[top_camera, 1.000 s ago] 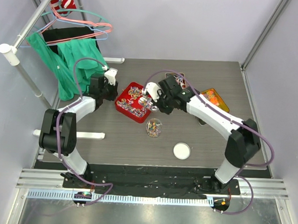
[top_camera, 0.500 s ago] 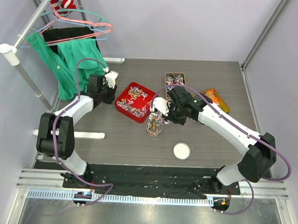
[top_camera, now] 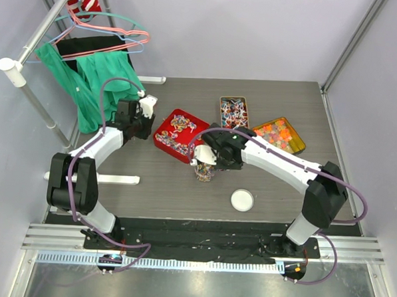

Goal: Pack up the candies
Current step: Place the fake candies in the packing bottle, then adjust the spatula at the center of the board.

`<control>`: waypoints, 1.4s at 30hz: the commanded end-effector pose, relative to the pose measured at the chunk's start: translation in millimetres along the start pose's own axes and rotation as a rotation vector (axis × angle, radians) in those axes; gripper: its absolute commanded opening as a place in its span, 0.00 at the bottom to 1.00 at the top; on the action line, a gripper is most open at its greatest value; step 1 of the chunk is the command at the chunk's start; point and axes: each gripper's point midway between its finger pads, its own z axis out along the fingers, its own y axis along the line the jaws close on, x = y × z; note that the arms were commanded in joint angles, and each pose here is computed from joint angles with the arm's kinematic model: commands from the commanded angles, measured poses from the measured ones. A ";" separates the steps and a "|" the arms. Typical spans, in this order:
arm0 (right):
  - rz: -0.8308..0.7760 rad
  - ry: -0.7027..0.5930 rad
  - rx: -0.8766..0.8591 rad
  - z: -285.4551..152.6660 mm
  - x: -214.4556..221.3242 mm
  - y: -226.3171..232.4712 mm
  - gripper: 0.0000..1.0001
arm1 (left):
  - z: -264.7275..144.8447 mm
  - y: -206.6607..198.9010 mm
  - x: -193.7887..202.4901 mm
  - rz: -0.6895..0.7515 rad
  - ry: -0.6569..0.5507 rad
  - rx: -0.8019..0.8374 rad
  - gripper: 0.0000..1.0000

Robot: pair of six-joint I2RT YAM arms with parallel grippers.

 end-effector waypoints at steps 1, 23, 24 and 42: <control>-0.081 0.086 0.097 -19.6 -0.8 -21.1 0.01 | -14.6 7.9 -23.1 0.023 -0.070 -0.029 0.34; -0.336 0.267 0.170 -31.7 -5.8 -26.9 0.01 | -14.3 7.1 -27.2 0.000 -0.092 -0.029 0.34; -0.333 0.266 0.176 -32.7 -6.3 -28.6 0.01 | -14.5 6.3 -27.7 0.001 -0.097 -0.026 0.34; -0.030 -0.012 0.384 -65.9 -37.7 -118.3 0.01 | 34.2 7.3 -40.9 0.000 -0.088 -0.020 0.48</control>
